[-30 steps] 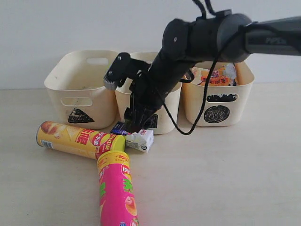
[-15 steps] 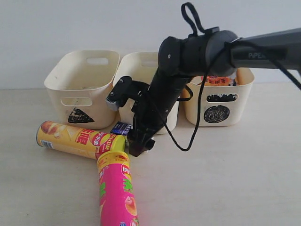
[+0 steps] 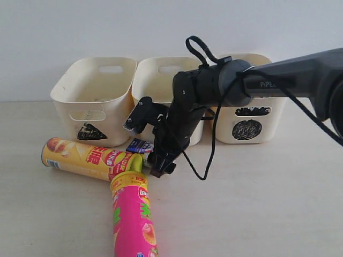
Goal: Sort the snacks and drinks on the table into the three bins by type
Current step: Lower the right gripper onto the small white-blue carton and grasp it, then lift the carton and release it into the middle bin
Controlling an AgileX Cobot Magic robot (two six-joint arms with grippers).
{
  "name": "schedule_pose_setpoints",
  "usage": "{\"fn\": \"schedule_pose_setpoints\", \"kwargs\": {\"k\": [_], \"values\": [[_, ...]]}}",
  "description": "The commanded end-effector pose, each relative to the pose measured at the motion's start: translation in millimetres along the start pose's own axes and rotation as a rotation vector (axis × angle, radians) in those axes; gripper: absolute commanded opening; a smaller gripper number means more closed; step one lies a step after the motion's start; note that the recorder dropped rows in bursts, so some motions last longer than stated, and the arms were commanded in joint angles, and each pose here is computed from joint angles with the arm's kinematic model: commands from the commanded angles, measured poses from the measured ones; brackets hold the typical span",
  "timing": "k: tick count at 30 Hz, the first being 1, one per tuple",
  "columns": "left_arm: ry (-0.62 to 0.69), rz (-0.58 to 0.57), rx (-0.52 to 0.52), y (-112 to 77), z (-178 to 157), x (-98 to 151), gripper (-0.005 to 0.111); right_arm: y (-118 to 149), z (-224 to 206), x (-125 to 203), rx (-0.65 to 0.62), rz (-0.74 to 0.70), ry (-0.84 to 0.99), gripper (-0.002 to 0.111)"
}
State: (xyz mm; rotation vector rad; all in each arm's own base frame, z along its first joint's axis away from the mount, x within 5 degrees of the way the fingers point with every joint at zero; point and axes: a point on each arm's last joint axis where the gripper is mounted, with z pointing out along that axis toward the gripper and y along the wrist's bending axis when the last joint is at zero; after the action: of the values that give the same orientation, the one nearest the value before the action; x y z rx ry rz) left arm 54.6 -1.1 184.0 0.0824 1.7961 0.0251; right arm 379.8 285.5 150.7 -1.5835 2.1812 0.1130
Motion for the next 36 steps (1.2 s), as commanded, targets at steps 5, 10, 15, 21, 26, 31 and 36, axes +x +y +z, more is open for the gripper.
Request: {"fn": "schedule_pose_setpoints", "kwargs": {"k": [5,10,15,21,26,31,36], "values": [[-0.020,-0.009,-0.001,0.1,-0.7,-2.6,0.004,-1.4,9.5,-0.2,0.024,-0.004,-0.019,0.047],[-0.020,-0.009,-0.001,0.1,-0.7,-2.6,0.004,1.3,9.6,3.0,-0.006,-0.003,0.016,0.001],[-0.020,-0.009,-0.001,0.1,-0.7,-2.6,0.004,3.4,4.1,4.7,-0.032,-0.003,0.047,0.000],[-0.020,-0.009,-0.001,0.1,-0.7,-2.6,0.004,0.9,-38.6,-4.1,-0.018,0.031,0.035,0.000],[-0.020,-0.009,-0.001,0.1,-0.7,-2.6,0.004,-2.2,-77.4,-9.8,0.027,0.029,0.015,0.000],[-0.020,-0.009,-0.001,0.1,-0.7,-2.6,0.004,-6.2,-127.7,-19.9,0.105,0.022,-0.093,0.000],[-0.020,-0.009,-0.001,0.1,-0.7,-2.6,0.004,-22.7,-152.7,-26.8,0.225,0.088,-0.249,0.000]]}}
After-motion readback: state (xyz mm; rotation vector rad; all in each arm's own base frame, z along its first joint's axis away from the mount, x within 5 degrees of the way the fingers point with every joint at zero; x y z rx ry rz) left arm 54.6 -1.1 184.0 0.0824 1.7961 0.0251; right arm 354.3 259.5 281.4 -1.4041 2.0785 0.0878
